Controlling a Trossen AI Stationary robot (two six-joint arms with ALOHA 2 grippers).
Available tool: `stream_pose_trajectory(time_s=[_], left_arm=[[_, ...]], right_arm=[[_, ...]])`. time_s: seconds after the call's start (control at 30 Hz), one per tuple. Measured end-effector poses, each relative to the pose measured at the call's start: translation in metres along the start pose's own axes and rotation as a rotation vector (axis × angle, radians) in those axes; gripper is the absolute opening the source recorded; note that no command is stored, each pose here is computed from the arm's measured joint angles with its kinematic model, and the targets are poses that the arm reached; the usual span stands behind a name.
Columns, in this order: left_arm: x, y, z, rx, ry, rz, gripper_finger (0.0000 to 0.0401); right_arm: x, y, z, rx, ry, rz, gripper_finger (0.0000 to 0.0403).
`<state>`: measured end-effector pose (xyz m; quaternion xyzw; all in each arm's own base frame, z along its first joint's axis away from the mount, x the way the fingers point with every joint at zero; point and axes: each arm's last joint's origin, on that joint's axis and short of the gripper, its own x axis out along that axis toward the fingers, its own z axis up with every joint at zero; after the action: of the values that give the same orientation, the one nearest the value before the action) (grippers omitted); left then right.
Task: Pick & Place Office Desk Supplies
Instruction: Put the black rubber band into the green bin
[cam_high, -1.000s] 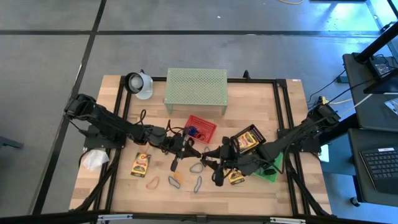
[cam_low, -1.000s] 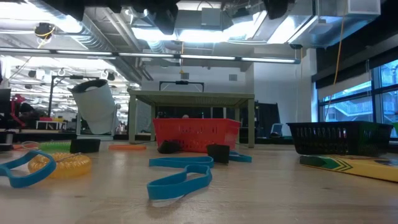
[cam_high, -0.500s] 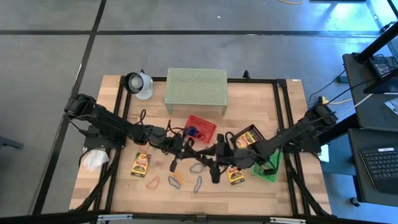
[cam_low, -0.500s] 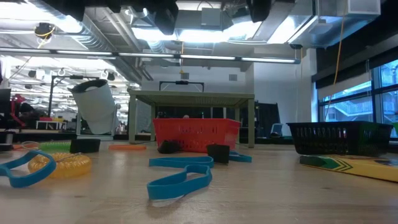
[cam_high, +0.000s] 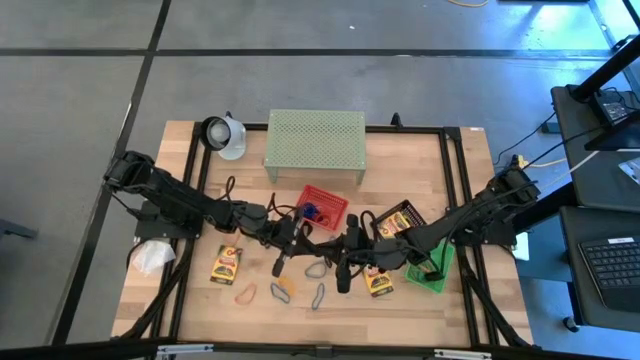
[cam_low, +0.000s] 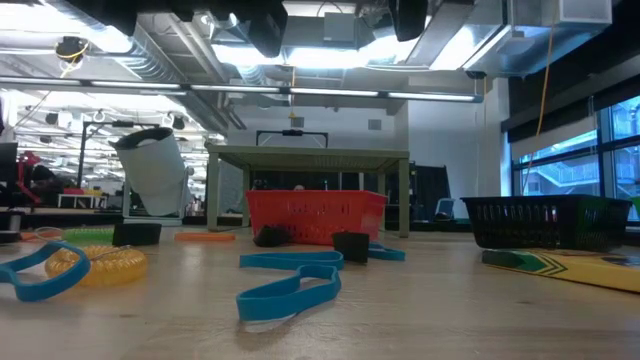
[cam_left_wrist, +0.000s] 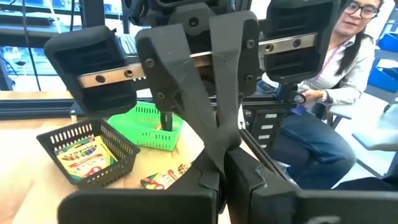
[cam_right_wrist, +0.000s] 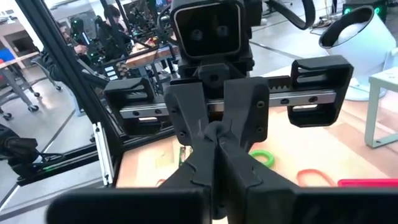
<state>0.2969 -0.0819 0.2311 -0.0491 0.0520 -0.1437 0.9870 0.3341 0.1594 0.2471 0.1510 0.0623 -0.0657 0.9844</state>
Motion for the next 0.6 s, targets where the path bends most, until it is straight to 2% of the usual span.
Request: stream_pose_trajectory(time_s=[0.23,0.43,0.6], left_arm=[[0.0001,0.0002,0.0003,-0.03,-0.003,0.018,0.0013],[0.0,0.0004,0.0013,-0.061,-0.011,0.027,0.005],[-0.002,-0.0016,0.0058,-0.082,-0.021,-0.027,0.0083]], right_arm=[[0.0,0.0001,0.0,0.011,0.001,0.004,0.0005],[-0.0009,0.0006,0.0006,0.007,0.0,0.003,0.0002],[-0.0048,0.0029,0.0043,-0.006,-0.011,0.007,0.0001]])
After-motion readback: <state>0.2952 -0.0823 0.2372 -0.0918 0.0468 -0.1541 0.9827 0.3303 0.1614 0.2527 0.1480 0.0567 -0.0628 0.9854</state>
